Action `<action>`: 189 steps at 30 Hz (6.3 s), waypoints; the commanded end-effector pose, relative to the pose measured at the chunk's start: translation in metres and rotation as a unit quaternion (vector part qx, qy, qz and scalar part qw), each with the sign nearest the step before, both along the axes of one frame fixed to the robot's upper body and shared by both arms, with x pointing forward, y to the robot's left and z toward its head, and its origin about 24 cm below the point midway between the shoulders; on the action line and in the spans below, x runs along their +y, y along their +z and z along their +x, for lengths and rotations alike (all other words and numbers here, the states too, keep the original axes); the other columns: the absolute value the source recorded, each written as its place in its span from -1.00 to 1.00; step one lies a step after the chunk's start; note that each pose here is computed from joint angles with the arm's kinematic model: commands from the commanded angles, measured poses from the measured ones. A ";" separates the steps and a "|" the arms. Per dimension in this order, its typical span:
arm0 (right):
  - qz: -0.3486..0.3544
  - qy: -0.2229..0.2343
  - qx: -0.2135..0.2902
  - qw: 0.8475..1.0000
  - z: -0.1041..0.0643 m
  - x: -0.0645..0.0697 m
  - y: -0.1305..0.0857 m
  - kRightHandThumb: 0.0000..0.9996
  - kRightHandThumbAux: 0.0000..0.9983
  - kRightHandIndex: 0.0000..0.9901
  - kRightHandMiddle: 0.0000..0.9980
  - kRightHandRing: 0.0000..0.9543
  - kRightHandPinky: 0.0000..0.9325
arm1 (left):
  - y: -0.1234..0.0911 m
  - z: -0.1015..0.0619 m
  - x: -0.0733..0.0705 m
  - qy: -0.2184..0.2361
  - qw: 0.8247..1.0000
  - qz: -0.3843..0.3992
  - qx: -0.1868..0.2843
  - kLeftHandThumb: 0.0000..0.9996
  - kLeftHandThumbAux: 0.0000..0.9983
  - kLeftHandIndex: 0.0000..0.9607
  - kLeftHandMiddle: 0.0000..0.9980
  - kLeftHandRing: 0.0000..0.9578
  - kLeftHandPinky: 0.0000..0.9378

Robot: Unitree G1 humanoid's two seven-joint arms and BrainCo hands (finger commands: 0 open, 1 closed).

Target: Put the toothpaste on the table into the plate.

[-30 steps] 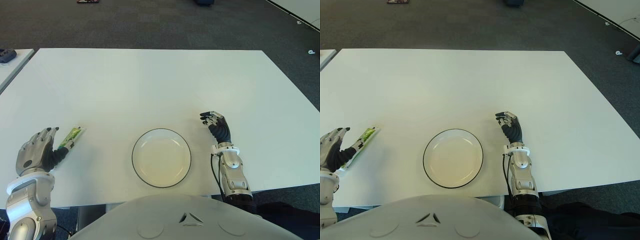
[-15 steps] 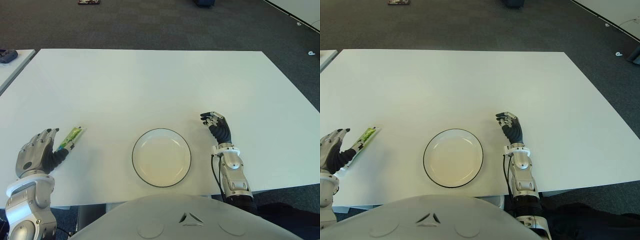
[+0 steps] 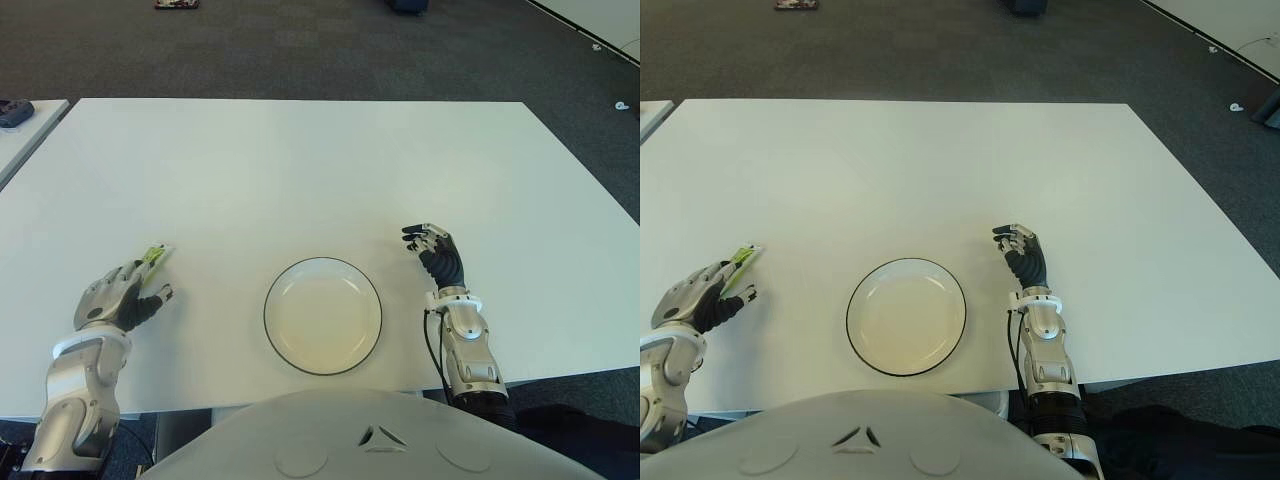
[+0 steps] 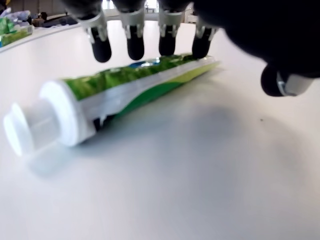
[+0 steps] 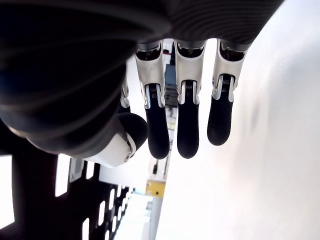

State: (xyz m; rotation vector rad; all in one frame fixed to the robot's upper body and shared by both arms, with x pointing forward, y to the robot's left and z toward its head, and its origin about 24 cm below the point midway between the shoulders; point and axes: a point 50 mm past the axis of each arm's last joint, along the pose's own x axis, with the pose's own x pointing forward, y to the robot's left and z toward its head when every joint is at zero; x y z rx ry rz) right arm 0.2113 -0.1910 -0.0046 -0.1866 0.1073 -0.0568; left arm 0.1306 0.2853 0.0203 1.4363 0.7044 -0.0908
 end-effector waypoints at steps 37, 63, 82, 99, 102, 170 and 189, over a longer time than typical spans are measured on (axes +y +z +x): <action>-0.001 -0.002 0.000 1.000 -0.002 -0.007 -0.001 0.37 0.47 -0.16 -0.23 -0.24 -0.20 | -0.022 0.009 0.008 0.049 0.998 -0.042 0.016 -0.03 -0.65 -1.00 -1.00 -1.00 -1.00; -0.002 0.004 0.005 1.000 0.000 -0.003 0.001 0.38 0.46 -0.15 -0.20 -0.22 -0.18 | -0.015 0.014 0.012 0.116 0.958 0.019 -0.262 0.13 -0.63 -1.00 -1.00 -1.00 -0.92; -0.003 -0.001 0.010 1.000 -0.001 -0.003 0.002 0.38 0.46 -0.15 -0.21 -0.24 -0.21 | -0.019 0.014 0.010 0.114 0.961 0.004 -0.252 0.17 -0.63 -1.00 -1.00 -1.00 -1.00; -0.007 -0.005 0.014 1.000 -0.002 -0.003 0.002 0.37 0.46 -0.15 -0.22 -0.25 -0.23 | -0.022 0.012 0.004 0.107 0.980 0.000 -0.165 0.10 -0.69 -1.00 -1.00 -1.00 -1.00; -0.006 -0.005 0.014 1.000 -0.002 -0.003 0.002 0.38 0.46 -0.15 -0.21 -0.24 -0.22 | -0.020 0.011 0.003 0.099 0.985 -0.003 -0.144 0.09 -0.69 -1.00 -1.00 -1.00 -1.00; -0.006 -0.005 0.010 1.000 -0.005 -0.008 0.004 0.38 0.47 -0.16 -0.22 -0.23 -0.18 | -0.014 0.017 -0.004 0.140 0.986 0.011 -0.092 0.34 -0.29 -0.36 -0.17 -0.14 0.00; -0.008 -0.002 0.008 1.000 -0.005 -0.010 0.004 0.38 0.47 -0.16 -0.23 -0.22 -0.14 | -0.026 0.020 -0.004 0.165 0.970 0.005 -0.178 0.60 -0.14 -0.05 0.41 0.49 0.48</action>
